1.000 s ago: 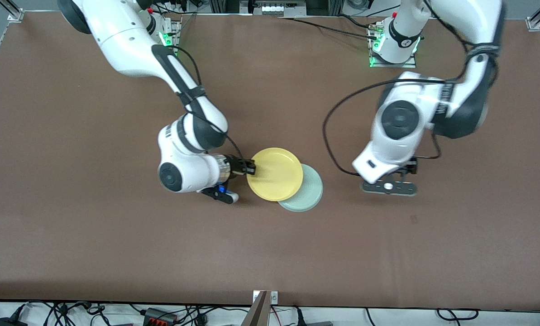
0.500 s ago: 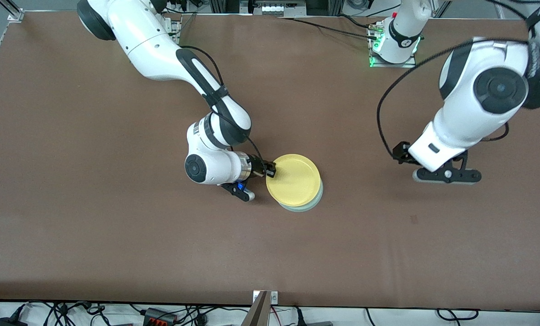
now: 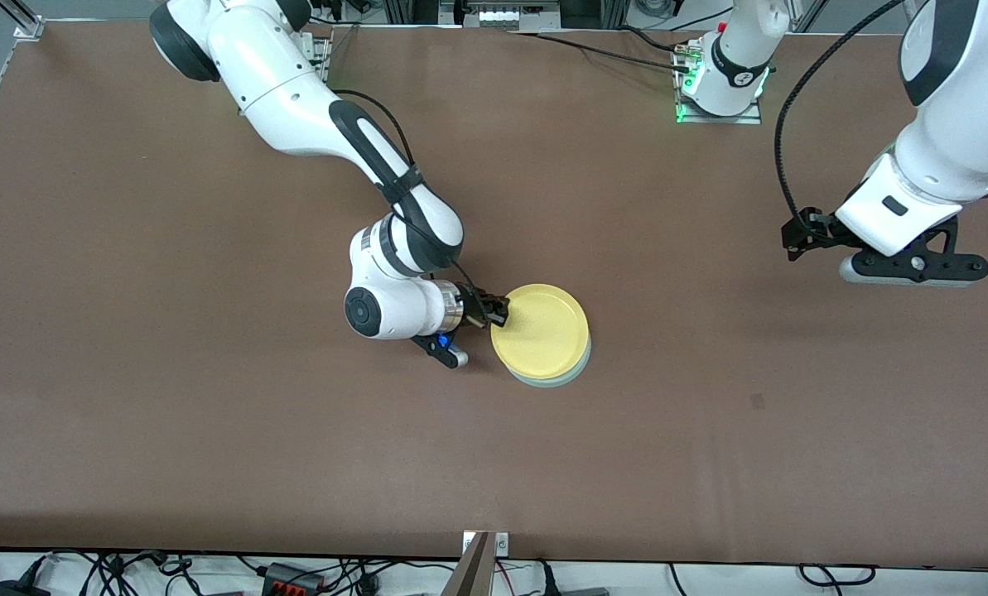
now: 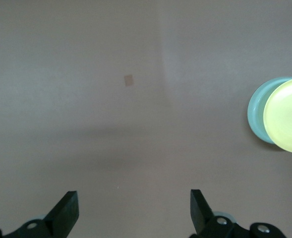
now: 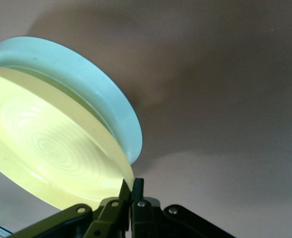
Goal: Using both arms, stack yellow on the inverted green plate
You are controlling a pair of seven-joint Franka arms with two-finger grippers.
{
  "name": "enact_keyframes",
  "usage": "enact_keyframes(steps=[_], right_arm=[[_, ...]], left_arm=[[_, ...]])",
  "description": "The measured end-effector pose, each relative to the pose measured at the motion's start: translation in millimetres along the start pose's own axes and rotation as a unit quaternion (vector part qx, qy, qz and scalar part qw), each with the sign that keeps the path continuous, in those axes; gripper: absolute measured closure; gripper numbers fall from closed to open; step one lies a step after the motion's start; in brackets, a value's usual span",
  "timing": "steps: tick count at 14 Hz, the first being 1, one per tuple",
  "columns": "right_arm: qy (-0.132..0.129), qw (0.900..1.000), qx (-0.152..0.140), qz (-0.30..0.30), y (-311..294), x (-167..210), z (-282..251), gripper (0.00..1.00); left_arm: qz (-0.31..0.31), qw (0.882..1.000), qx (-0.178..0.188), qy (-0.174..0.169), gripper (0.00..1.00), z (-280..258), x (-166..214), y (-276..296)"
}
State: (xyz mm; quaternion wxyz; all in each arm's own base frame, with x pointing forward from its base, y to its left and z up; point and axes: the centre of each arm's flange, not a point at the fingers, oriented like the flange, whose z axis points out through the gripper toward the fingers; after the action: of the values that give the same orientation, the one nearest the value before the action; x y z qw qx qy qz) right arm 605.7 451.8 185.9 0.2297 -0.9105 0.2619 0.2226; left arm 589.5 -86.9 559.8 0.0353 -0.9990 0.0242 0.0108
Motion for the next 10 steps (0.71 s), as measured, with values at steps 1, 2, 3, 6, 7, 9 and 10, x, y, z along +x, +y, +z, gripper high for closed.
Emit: enact_keyframes(steps=[1,2,3,6,7,9,10], right_arm=[[0.004,1.000,0.002,0.000,0,0,3,0.97],[0.008,1.000,0.005,-0.001,-1,-1,6,0.97],[0.012,1.000,0.008,-0.002,-2,-2,9,0.97],[0.014,1.000,0.015,0.001,-3,-1,12,0.97],[0.015,1.000,0.016,0.001,-3,-1,12,0.97],[0.015,1.000,0.016,0.002,-3,-1,12,0.97],[0.015,1.000,0.015,0.002,-3,-1,12,0.97]], left_arm=[[0.001,1.000,-0.009,-0.007,0.02,10,-2,-1],[0.002,1.000,-0.013,-0.007,0.02,22,-3,-3],[0.004,1.000,-0.017,-0.004,0.02,34,-2,-9],[0.014,0.999,-0.029,-0.003,0.00,56,-7,-33],[0.012,0.999,-0.029,-0.002,0.00,55,-9,-40],[0.007,1.000,-0.029,0.003,0.00,49,-11,-52],[0.006,1.000,-0.029,0.001,0.00,44,-13,-55]])
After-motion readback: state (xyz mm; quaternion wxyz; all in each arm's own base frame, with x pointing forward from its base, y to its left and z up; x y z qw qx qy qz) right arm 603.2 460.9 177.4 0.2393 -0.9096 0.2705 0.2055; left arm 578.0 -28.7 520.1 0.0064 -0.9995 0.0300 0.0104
